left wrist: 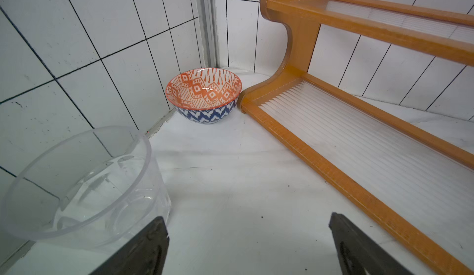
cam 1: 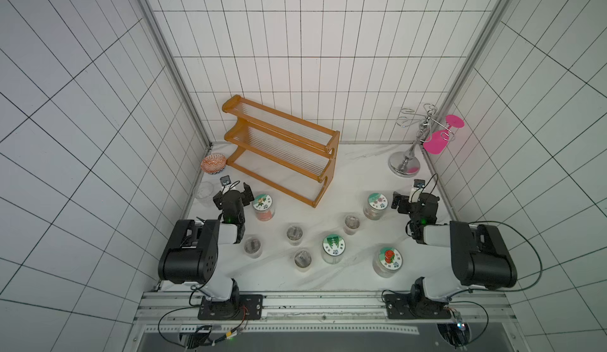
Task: Place the seed container on the shelf
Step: Move the shelf to the center of the board.
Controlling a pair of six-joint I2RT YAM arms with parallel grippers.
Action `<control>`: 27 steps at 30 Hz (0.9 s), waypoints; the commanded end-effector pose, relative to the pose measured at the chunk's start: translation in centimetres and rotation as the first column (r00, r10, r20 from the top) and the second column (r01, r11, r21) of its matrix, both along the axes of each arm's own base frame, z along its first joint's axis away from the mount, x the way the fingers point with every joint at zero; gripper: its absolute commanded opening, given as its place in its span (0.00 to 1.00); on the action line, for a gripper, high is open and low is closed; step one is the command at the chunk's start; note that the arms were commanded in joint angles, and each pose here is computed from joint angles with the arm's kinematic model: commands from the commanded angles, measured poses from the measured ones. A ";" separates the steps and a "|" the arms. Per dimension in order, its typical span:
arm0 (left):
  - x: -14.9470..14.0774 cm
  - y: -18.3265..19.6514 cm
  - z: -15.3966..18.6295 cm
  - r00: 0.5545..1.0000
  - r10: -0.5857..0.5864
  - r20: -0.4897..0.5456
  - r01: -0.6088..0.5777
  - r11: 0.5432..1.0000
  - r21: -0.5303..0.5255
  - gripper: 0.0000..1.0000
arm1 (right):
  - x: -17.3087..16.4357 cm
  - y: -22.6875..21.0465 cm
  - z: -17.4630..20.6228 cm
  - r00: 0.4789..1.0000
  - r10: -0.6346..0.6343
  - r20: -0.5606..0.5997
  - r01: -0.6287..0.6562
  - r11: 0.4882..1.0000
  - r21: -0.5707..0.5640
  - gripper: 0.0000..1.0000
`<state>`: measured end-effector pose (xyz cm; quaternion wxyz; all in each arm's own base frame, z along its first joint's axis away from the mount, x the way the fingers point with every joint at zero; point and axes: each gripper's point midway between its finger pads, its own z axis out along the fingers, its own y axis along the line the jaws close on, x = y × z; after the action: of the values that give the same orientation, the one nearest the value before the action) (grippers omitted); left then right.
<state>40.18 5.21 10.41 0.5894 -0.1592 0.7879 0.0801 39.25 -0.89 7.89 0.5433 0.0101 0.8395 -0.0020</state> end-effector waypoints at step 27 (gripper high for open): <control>-1.6 -1.7 7.8 0.989 -0.013 0.149 0.003 0.998 0.070 0.99 | 0.1 -3.8 8.4 0.972 -0.233 0.003 0.233 0.971 0.062 0.99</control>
<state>38.94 3.66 15.19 0.6342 -0.1417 0.7559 0.0792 38.98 -2.63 12.11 0.5429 0.0623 0.8373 -0.0184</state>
